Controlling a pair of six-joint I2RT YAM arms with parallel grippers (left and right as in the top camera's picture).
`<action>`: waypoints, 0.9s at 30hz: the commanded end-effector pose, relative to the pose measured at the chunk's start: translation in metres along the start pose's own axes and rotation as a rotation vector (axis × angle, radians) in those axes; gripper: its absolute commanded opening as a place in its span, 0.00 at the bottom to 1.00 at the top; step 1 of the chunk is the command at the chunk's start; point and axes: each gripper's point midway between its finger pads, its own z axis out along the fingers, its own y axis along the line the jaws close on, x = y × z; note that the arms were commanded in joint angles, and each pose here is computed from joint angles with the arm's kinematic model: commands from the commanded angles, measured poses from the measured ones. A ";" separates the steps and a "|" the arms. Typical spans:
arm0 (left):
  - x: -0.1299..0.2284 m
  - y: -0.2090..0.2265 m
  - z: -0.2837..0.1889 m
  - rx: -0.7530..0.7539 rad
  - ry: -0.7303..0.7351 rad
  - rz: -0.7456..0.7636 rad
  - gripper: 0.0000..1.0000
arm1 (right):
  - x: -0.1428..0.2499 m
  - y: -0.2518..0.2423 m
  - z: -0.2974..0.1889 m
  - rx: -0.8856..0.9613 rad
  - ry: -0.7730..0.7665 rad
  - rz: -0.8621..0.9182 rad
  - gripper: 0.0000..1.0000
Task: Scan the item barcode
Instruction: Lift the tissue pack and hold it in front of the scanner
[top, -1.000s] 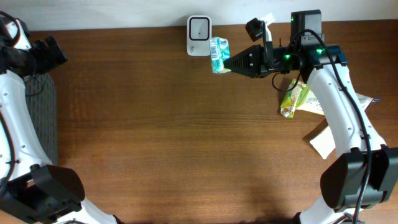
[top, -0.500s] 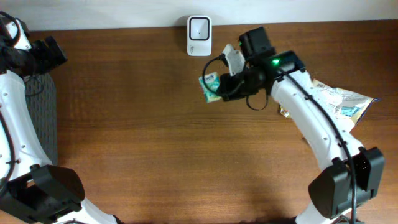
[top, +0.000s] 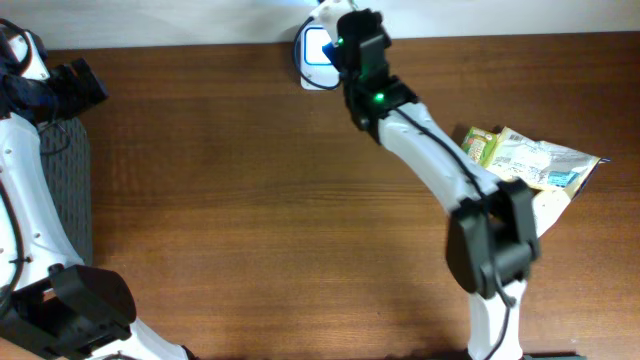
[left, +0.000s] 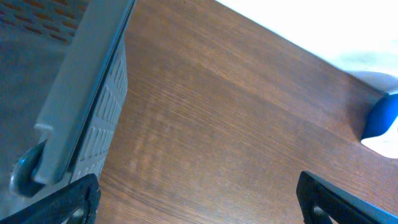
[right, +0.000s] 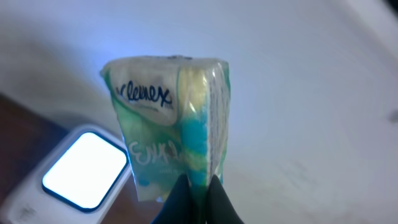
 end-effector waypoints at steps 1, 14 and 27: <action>-0.002 0.010 0.000 -0.025 -0.005 -0.014 0.99 | 0.026 0.028 0.023 0.012 0.012 -0.278 0.04; -0.002 0.010 0.000 -0.025 -0.004 -0.015 0.99 | 0.072 0.079 0.056 0.006 -0.009 -0.555 0.04; -0.002 0.010 0.000 -0.025 -0.004 -0.015 0.99 | 0.056 0.055 0.051 0.131 -0.007 -0.508 0.04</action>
